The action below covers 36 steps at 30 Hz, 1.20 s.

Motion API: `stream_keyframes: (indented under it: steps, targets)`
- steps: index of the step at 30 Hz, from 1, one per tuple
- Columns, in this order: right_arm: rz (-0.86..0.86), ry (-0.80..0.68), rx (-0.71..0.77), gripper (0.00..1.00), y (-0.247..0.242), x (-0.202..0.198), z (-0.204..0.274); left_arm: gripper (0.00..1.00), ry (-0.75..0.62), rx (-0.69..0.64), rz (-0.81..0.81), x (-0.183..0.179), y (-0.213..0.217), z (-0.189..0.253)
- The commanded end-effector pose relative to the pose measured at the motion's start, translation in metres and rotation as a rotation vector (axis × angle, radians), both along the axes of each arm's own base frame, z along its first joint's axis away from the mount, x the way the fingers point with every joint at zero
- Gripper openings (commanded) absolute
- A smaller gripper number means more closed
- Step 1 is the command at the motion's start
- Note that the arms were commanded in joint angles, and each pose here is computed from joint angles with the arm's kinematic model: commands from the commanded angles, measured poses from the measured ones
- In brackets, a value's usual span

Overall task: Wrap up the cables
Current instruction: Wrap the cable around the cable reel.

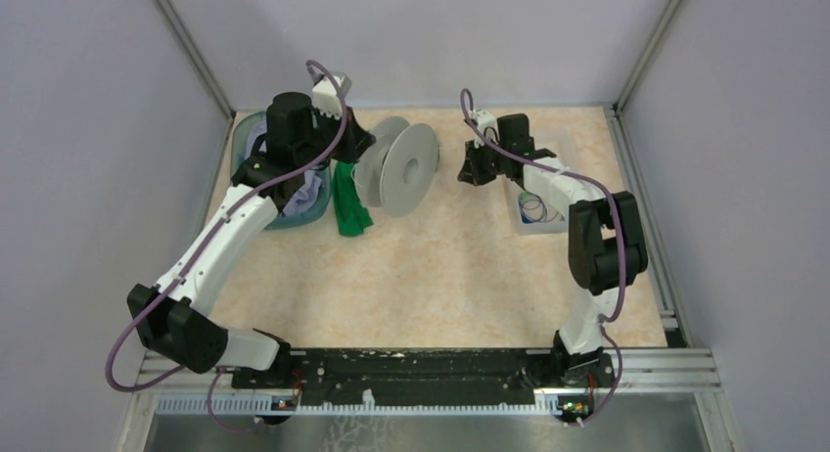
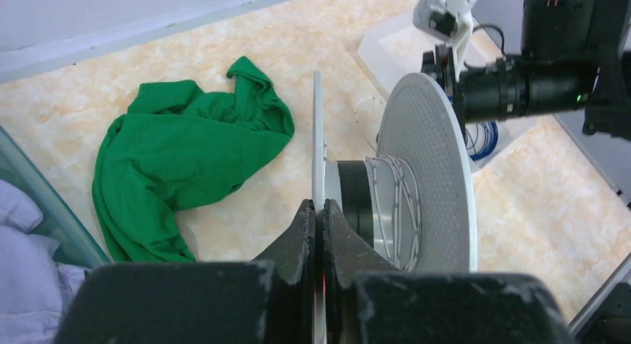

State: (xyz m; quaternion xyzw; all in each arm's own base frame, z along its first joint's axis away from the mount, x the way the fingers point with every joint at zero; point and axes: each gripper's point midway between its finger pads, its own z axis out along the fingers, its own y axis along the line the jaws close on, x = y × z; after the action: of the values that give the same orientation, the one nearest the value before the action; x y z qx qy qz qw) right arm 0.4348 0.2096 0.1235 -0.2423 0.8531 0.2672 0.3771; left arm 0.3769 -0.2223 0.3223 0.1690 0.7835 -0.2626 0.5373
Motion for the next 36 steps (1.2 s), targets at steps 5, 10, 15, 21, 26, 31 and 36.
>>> stream_keyframes:
  steps: [5,10,15,21,26,31,36]
  targets:
    - [0.081,0.015,0.027,0.00,0.023,-0.032,0.003,0.00,0.003,-0.139,0.159,0.025,0.016,0.037]
    - [0.171,0.048,0.034,0.00,0.052,-0.067,-0.007,0.00,0.036,-0.126,0.256,0.033,0.032,0.022]
    - [0.255,0.062,0.056,0.00,0.084,-0.095,-0.008,0.00,0.108,-0.190,0.284,0.036,0.038,0.013]
    - [0.356,0.061,0.085,0.00,0.119,-0.125,-0.004,0.00,0.153,-0.208,0.330,0.041,0.045,-0.001]
    - [0.469,0.062,0.152,0.00,0.143,-0.149,0.014,0.00,0.168,-0.194,0.378,0.046,0.052,-0.016]
    - [0.569,0.056,0.194,0.00,0.162,-0.164,0.038,0.00,0.178,-0.167,0.393,0.051,0.053,-0.032]
    - [0.603,0.035,0.210,0.00,0.173,-0.167,0.062,0.00,0.155,-0.121,0.414,0.053,0.054,-0.042]
